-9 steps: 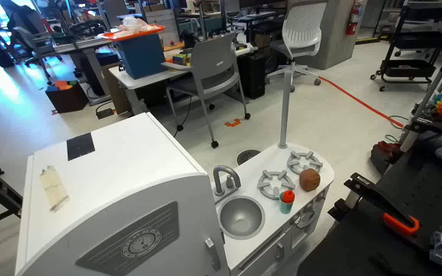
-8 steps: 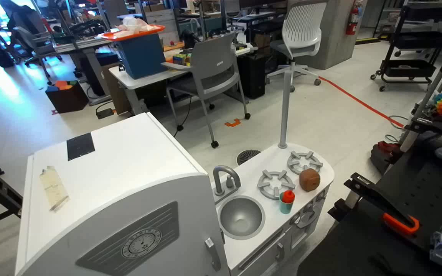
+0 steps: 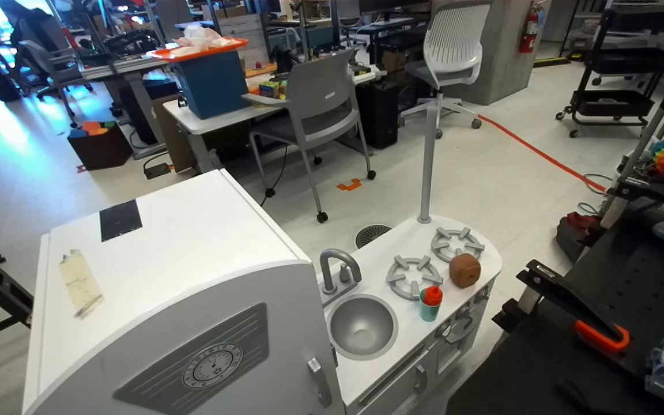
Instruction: Turn the tap faucet to the right
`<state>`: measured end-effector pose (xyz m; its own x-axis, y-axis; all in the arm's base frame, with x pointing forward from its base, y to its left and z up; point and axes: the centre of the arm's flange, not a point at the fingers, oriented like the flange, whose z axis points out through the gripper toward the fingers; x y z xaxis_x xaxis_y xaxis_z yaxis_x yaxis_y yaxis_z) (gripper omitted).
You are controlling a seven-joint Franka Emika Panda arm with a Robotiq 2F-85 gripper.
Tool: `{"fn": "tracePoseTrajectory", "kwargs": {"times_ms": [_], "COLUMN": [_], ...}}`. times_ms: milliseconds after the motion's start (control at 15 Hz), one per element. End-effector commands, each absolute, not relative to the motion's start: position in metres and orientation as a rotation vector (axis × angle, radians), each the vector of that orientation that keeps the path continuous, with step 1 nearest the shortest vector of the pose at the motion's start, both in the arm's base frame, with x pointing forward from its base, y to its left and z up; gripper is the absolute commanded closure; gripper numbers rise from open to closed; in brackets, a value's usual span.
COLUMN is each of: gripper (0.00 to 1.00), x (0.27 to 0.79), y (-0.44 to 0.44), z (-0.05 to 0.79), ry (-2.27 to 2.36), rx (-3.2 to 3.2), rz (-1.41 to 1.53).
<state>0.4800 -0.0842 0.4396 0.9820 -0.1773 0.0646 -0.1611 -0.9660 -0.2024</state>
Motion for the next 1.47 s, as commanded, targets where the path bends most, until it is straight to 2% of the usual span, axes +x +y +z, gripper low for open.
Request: {"fn": "tracePoseTrajectory", "kwargs": {"times_ms": [0,467,800,1400], "gripper": [0.00,0.00,0.00,0.00], "x": [0.517,0.553,0.573,0.582], "y": [-0.045,0.000,0.024,0.080], "z": [0.353,0.169,0.059,-0.012], "ry": [0.215,0.090,0.071,-0.114], "rx": [-2.963,-3.055,-3.092,-3.018], "rz": [-0.178,-0.272,-0.218,-0.192]}}
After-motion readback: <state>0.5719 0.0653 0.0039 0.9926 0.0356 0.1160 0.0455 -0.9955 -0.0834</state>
